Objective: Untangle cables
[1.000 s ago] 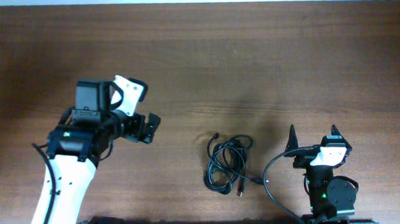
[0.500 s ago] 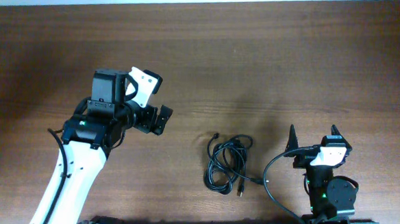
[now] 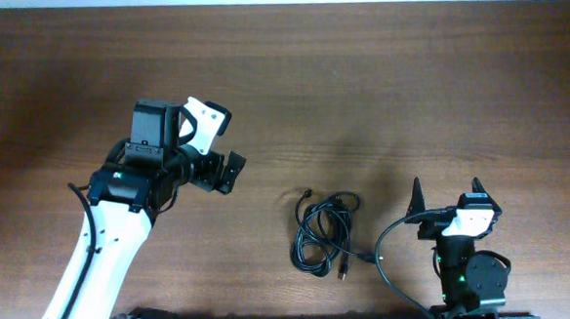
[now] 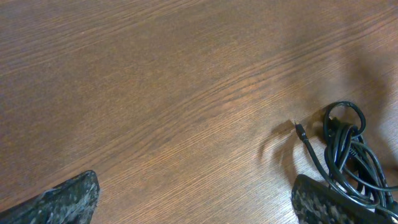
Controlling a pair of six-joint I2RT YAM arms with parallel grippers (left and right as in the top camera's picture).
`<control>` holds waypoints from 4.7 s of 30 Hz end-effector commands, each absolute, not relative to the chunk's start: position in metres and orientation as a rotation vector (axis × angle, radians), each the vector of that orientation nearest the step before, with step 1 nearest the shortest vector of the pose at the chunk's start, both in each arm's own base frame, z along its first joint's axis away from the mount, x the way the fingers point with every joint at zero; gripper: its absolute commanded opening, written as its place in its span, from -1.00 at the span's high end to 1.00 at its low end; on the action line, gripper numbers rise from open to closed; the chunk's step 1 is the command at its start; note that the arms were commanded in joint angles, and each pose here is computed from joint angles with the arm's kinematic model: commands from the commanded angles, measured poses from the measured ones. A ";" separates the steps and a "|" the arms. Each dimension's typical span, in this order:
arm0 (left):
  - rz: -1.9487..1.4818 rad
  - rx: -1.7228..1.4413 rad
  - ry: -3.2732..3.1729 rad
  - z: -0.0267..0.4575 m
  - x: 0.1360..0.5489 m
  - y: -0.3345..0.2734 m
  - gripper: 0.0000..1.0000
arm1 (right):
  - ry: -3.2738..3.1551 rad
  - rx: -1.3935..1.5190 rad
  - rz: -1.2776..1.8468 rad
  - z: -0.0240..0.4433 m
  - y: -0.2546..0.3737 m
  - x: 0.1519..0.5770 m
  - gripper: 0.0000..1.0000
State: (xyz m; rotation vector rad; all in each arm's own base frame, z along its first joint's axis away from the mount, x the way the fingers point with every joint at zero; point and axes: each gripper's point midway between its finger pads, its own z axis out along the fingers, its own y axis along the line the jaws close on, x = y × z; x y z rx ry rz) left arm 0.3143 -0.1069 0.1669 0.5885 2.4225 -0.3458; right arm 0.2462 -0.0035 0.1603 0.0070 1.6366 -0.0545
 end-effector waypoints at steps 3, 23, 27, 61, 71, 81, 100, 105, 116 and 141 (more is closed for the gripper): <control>-0.347 0.587 2.406 0.174 0.318 -0.109 -0.98 | 1.620 -0.072 0.053 0.170 0.016 0.244 -0.97; -0.278 0.565 2.397 0.175 0.325 -0.101 -0.98 | 2.256 -0.468 0.952 0.176 0.134 0.271 -0.99; -0.283 0.567 2.404 0.174 0.323 -0.101 -0.98 | 2.321 -0.654 1.145 0.154 0.175 0.242 -0.82; -0.271 0.563 2.417 0.172 0.321 -0.099 -0.98 | 2.668 -0.967 0.970 0.040 0.245 0.200 0.92; -0.756 0.728 2.195 0.209 0.307 -0.163 -0.98 | 2.159 -0.894 0.657 0.192 0.234 0.255 0.92; -1.144 0.884 1.952 0.251 0.276 -0.200 -0.98 | 1.723 -0.642 0.500 0.298 0.230 0.314 0.92; -0.809 0.749 1.941 0.253 0.331 -0.161 1.00 | 1.548 -0.816 0.869 0.334 0.269 0.267 0.92; -0.727 0.568 1.981 0.253 0.353 -0.107 1.00 | 1.412 -0.796 0.857 0.376 0.255 0.247 0.56; -1.059 0.815 1.717 0.292 0.313 -0.144 1.00 | 1.717 -0.512 0.496 0.324 0.204 0.297 -0.19; -1.225 1.183 1.264 0.341 0.262 -0.180 1.00 | 1.551 -0.798 0.928 0.350 0.257 0.240 0.22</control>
